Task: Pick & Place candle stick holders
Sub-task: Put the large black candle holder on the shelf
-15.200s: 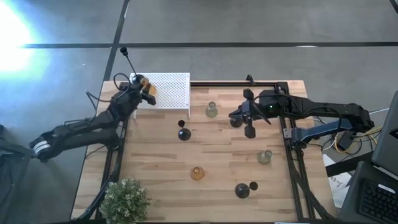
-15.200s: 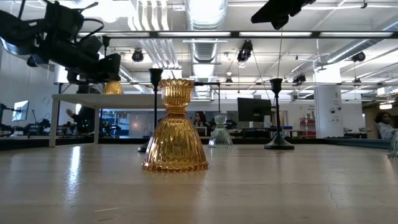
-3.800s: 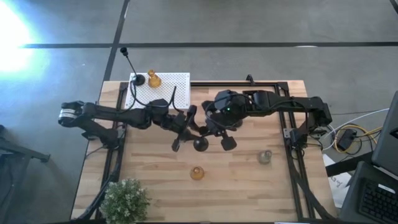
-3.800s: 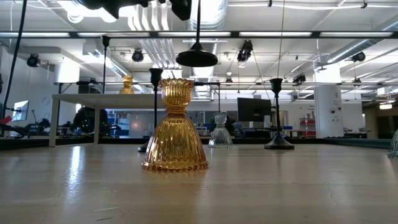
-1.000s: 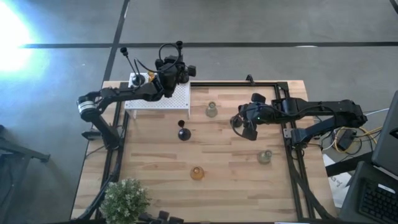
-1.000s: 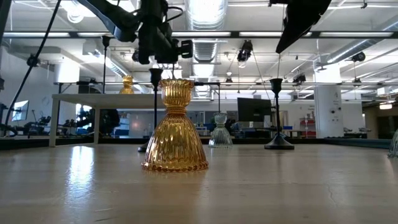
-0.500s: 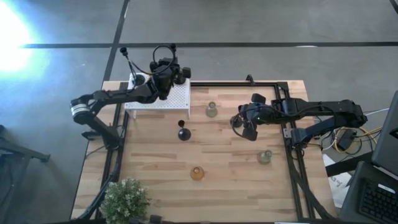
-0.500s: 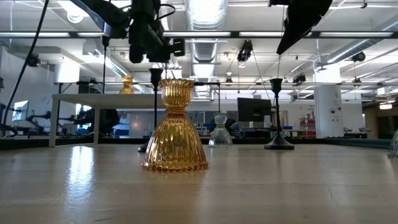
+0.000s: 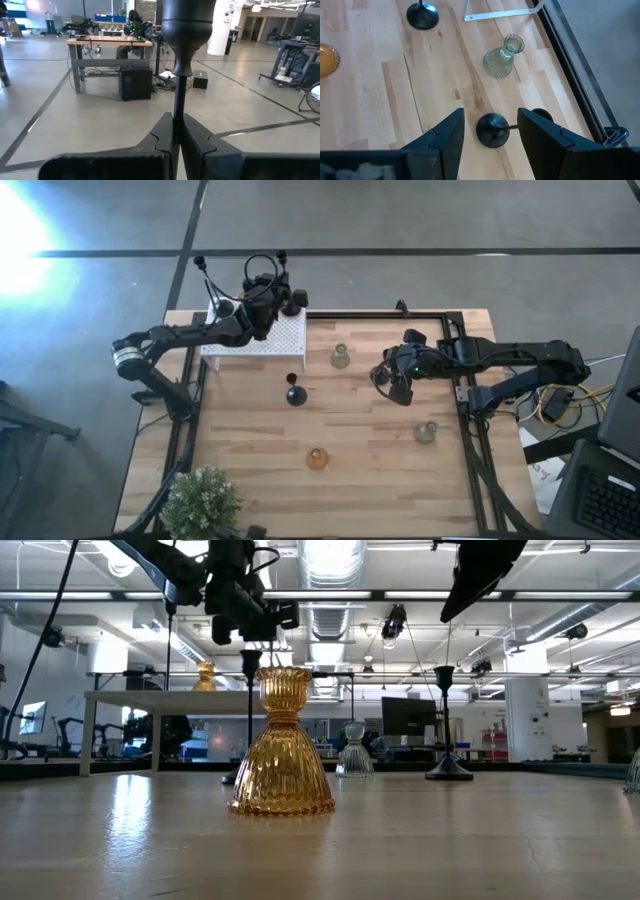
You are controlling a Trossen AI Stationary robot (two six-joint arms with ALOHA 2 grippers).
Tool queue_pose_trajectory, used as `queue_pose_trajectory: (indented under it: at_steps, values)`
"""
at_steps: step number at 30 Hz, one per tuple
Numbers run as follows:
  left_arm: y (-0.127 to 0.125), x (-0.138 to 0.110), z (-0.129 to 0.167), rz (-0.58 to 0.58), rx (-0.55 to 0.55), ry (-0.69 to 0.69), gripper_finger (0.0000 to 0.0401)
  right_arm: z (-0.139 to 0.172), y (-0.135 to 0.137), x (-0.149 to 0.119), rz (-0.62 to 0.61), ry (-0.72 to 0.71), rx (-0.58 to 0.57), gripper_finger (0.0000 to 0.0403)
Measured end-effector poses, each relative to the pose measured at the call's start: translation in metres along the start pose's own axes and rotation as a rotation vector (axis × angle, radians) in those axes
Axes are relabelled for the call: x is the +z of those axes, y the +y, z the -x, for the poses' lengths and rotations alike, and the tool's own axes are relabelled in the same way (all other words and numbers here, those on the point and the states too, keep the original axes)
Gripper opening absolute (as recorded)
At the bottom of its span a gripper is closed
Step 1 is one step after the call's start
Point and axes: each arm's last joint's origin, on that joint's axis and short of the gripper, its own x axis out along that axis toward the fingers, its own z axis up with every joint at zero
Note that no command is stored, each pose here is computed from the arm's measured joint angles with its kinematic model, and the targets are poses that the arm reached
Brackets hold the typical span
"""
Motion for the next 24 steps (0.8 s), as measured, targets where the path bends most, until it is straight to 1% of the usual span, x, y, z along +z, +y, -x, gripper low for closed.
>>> queue_pose_trajectory:
  at_steps: [14,20,24]
  values:
    - [-0.0006,-0.0001,-0.0004,-0.023,-0.035,0.004,0.0019,0.0002,0.0000,0.0004,0.000,-0.004,0.001,0.0178]
    - [-0.0005,-0.0034,-0.0011,-0.060,-0.035,0.018,0.0066,0.0001,0.0000,0.0004,0.000,-0.003,0.001,0.0172]
    - [-0.0003,-0.0026,-0.0010,-0.058,-0.034,0.014,0.0085,0.0001,0.0000,0.0003,0.000,-0.003,0.001,0.0173]
